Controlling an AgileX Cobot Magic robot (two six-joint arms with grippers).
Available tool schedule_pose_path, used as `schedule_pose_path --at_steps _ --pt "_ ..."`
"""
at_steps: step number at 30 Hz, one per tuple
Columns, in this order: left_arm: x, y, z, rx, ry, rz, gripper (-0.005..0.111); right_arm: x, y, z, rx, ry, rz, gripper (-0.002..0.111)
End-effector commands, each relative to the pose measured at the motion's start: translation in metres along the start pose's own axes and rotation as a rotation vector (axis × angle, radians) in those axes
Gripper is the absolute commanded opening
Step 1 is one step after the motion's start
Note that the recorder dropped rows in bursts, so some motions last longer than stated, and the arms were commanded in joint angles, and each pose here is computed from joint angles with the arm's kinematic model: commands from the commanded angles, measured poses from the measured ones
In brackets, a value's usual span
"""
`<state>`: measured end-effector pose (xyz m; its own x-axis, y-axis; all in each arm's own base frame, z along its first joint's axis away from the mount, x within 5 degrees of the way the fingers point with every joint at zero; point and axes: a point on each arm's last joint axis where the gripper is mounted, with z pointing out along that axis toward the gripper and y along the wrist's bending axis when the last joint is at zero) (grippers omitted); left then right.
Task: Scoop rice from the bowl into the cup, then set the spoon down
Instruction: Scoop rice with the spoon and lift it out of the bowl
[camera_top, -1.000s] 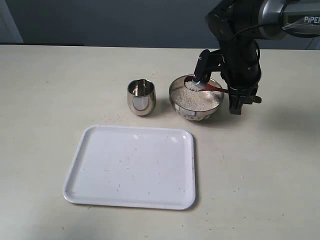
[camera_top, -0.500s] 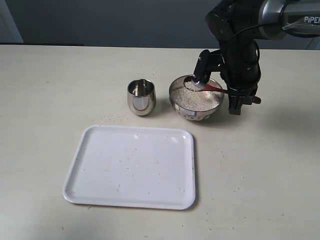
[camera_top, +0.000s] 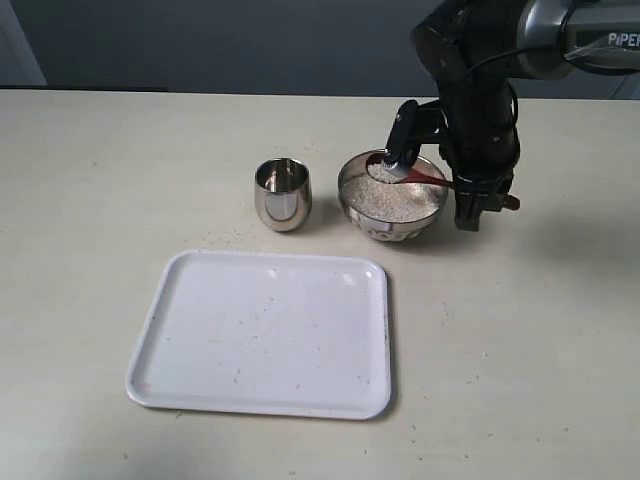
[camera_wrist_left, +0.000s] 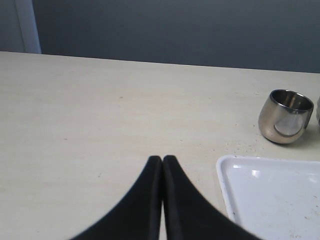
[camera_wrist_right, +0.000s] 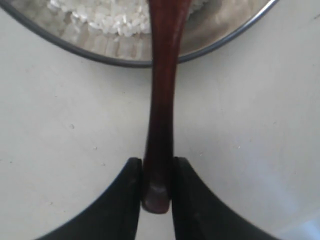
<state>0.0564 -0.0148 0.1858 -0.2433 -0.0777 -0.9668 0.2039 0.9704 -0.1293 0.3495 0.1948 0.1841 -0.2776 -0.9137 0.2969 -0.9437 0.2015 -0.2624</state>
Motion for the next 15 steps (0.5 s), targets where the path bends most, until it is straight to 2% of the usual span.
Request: schedule_pose_path --at_steps 1,15 --pt "-0.002 0.0 0.0 0.003 -0.011 0.001 0.001 0.003 -0.002 -0.004 -0.007 -0.015 0.014 0.0" --pt "-0.002 0.0 0.0 0.003 -0.011 0.001 0.001 -0.003 0.001 0.007 -0.03 0.002 0.003 0.0"
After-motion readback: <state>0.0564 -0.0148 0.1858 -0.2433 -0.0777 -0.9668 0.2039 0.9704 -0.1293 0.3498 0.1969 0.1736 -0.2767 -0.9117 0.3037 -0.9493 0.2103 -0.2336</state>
